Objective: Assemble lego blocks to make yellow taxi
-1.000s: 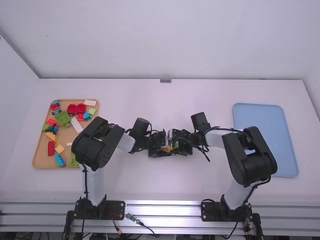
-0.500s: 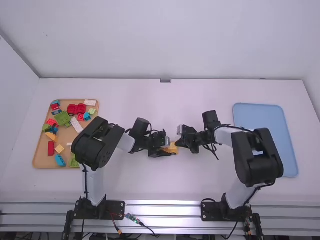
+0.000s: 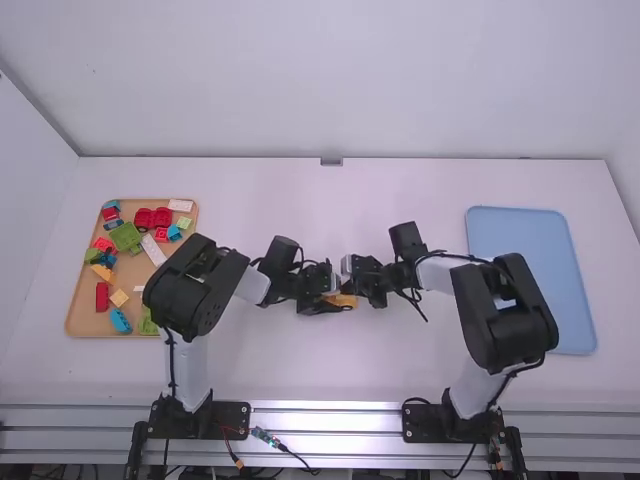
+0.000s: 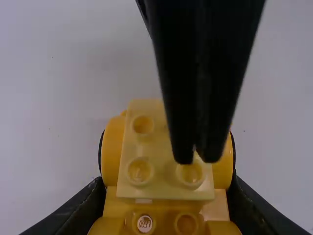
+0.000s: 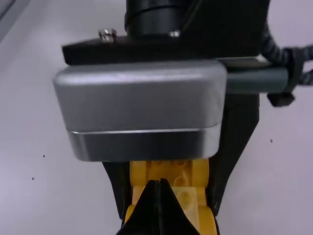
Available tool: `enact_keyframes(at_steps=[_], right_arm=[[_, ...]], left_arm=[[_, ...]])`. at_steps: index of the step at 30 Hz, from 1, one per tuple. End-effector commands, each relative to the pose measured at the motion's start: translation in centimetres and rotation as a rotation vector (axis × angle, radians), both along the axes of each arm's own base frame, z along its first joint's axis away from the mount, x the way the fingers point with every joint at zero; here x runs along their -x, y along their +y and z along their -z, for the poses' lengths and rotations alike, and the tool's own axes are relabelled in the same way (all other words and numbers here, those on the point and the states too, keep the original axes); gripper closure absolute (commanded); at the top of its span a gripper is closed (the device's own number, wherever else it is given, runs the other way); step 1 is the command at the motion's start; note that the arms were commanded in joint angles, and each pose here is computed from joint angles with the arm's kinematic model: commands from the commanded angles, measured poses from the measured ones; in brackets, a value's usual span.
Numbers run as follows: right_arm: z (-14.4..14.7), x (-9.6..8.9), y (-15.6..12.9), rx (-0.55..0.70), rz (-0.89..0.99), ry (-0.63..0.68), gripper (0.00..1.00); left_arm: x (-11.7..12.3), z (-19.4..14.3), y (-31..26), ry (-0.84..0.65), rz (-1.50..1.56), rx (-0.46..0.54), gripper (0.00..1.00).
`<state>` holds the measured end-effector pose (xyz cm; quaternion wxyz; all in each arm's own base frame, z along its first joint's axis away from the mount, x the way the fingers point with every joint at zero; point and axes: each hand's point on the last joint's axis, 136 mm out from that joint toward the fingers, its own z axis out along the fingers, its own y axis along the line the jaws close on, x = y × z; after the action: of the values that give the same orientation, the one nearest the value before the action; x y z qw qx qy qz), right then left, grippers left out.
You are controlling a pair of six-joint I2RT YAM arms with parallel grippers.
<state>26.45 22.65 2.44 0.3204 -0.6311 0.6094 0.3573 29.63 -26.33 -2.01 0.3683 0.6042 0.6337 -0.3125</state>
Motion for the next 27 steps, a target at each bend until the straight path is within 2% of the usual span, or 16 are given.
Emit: enact_keyframes(at_steps=[1, 20, 27], right_arm=[[0.9, -0.4, -0.5, 0.027, 0.027, 0.029, 1.00], [3.8, 0.4, -2.3, 0.179, 0.084, 0.072, 1.00], [4.7, 0.2, -3.0, 0.240, 0.135, 0.096, 1.00]], left_arm=[[0.3, 4.6, 2.5, 0.016, -0.079, -0.192, 0.98], [0.3, 4.6, 2.5, 0.015, -0.079, -0.191, 0.98], [0.2, 4.6, 2.4, 0.014, -0.079, -0.191, 0.98]])
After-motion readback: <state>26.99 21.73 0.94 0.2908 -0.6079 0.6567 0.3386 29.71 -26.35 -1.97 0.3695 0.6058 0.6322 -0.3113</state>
